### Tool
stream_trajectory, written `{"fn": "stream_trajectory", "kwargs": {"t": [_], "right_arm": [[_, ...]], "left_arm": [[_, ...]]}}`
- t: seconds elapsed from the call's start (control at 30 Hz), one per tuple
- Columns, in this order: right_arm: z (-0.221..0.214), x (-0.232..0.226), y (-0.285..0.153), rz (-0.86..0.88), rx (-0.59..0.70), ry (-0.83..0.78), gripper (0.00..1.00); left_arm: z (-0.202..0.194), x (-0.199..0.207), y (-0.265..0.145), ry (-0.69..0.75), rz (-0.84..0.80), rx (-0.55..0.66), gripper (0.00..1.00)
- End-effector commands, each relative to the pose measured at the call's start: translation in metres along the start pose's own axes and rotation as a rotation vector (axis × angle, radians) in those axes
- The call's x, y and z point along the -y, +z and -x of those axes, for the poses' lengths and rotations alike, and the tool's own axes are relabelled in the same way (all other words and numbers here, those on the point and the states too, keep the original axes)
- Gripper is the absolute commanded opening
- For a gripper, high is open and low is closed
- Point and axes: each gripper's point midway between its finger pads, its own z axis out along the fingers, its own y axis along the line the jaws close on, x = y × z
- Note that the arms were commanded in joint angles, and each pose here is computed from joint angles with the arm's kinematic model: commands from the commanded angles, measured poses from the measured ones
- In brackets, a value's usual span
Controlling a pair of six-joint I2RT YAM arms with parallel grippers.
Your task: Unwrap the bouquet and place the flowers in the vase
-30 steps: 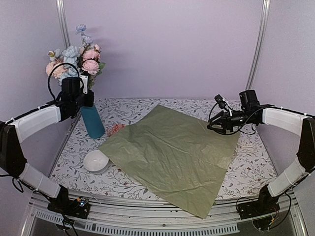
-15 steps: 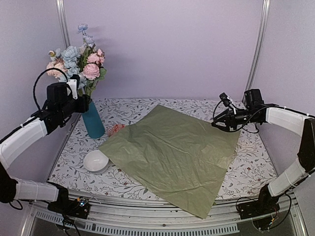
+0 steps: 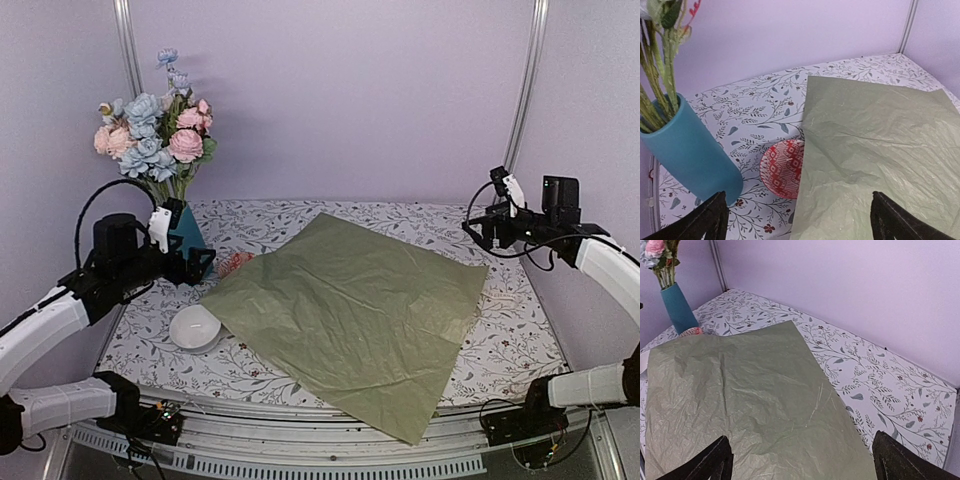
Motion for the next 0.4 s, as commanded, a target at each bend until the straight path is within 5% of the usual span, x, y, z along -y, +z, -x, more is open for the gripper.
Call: {"fn": "stream_trajectory", "kwargs": {"t": [0.0,0.13,0.37], "right_arm": [[-0.003,0.030,-0.022,-0.244,0.089,0.082,0.99],[-0.011,0.037,-0.040,-0.352,0.167,0.187,0.99],[-0.030,0.023,-0.035,-0.287,0.177,0.252,0.99]], "left_arm": [[-0.003,0.018,-0.010,0.030,-0.072,0.067,0.99],[-0.009,0.016,-0.017,0.031,-0.059,0.104,1.00],[-0.007,0.007,-0.024,0.019,-0.004,0.152,0.99]]}}
